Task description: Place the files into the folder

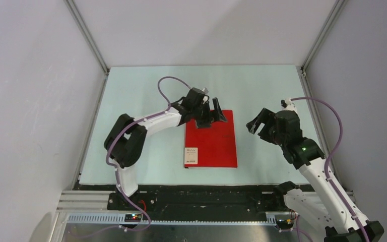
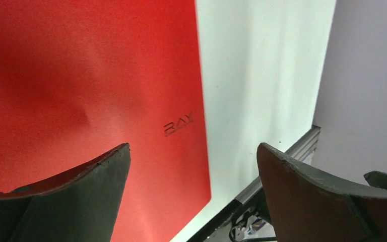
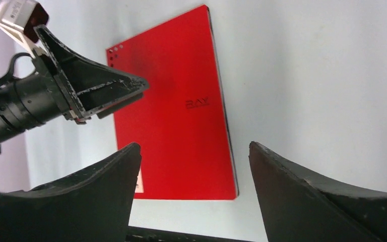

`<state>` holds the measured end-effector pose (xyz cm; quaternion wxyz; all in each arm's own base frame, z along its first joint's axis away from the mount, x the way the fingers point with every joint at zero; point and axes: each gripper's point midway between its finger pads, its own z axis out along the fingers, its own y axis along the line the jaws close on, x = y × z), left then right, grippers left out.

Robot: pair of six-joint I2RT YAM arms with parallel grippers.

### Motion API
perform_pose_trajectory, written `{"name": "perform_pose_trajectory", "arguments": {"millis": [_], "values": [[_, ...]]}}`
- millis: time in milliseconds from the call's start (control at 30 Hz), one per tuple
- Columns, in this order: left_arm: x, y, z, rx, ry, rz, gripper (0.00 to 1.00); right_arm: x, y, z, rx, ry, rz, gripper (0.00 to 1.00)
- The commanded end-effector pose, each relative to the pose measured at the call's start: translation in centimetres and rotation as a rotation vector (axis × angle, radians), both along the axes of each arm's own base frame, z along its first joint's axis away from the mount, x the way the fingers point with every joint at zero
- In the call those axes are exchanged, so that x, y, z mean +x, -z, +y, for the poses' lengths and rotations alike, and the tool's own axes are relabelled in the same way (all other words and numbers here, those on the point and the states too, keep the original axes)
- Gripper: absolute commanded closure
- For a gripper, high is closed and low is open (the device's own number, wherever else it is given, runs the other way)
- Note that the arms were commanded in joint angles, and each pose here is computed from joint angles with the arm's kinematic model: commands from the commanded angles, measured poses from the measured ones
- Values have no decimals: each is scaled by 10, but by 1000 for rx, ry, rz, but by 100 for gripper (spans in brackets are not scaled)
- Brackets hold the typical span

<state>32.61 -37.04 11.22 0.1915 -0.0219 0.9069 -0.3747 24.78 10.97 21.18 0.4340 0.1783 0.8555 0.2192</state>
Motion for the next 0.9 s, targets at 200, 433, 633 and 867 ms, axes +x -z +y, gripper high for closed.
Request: {"name": "perform_pose_trajectory", "arguments": {"millis": [200,433,633,867], "values": [[4,-58,69,169,-58,-248,0,13,15,15,-44,-74,19,1],[-25,-89,169,347,-206,-349,0,30,17,28,-53,-104,-10,1],[-47,-107,210,391,-270,-432,0,35,21,32,-61,-111,-7,1],[-48,-115,212,391,-272,-443,0,32,27,25,-88,-91,18,0]]}}
